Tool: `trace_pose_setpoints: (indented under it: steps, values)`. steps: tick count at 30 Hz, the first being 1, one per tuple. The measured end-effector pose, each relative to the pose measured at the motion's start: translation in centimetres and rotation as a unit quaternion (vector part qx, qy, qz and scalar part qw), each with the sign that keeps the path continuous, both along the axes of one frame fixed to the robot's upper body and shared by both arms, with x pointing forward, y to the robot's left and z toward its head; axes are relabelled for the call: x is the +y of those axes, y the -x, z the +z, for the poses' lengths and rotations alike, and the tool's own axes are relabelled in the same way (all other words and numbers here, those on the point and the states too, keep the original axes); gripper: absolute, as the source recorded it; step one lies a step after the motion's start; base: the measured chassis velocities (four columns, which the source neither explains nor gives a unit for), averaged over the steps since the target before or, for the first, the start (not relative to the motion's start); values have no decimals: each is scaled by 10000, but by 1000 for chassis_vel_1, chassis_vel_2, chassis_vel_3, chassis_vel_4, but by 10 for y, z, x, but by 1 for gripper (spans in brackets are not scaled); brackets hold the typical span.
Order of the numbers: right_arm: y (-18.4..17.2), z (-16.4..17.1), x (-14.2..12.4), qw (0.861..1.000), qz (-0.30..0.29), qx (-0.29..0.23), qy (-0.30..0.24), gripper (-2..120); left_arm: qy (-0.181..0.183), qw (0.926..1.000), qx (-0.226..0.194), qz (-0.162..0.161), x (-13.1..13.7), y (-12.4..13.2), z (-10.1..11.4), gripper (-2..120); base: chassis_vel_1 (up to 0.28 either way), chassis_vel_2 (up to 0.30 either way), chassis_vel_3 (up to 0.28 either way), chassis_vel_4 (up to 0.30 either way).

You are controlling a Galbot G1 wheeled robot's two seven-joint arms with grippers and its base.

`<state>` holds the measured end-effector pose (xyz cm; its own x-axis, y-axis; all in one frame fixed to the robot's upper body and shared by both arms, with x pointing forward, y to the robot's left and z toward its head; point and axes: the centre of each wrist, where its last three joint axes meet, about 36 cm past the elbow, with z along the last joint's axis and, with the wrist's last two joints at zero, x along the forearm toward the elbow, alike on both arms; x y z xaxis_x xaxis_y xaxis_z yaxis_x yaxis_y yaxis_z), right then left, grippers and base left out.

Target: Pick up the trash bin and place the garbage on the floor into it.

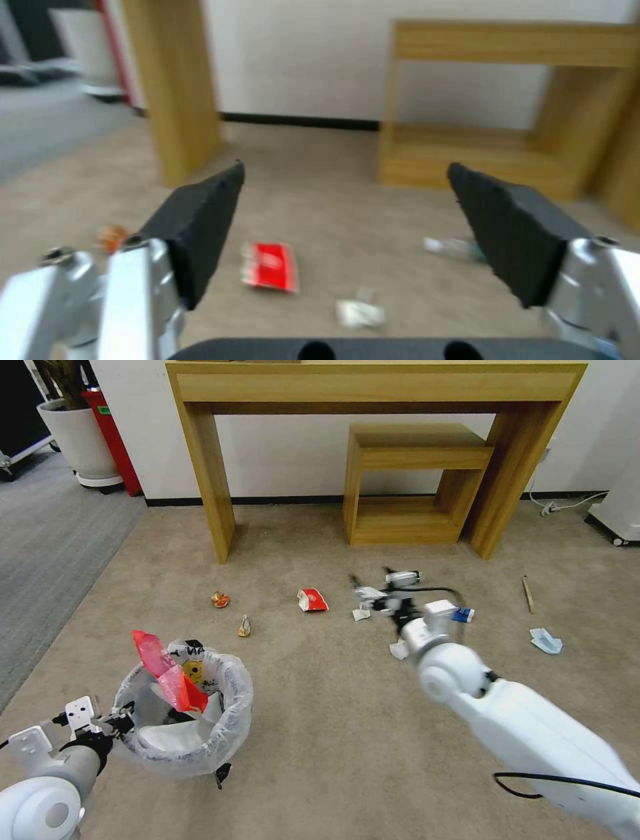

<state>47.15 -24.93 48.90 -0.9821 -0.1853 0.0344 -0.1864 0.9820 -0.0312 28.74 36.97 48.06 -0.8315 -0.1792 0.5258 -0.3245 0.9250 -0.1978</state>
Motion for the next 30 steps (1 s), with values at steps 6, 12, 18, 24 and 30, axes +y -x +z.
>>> trace_pose_setpoints:
  steps: [6, 12, 18, 24, 30]
  values:
    - [25, -12, -37, 9986, -517, 108, 83, 89, 21, 9998, -25, -217, -3, -1, -4, 1, 0, 0, 0, 0]
    - [53, -18, -69, 9964, -824, -130, 119, 96, 26, 9994, -73, -340, -6, -5, -4, 1, 0, 0, 0, 0]
    - [67, -32, -71, 9954, -930, -222, 104, 96, -20, 9994, -76, -325, -3, -4, -3, 1, 0, 0, 0, 0]
    - [67, -40, -69, 9946, -990, -301, 62, 96, -79, 9995, -97, -273, 5, 2, 4, 1, 0, 0, 0, 0]
    - [67, -47, -63, 9946, -1005, -272, 13, 95, -121, 9995, -141, -244, 11, 5, 11, 1, 0, 0, 0, 0]
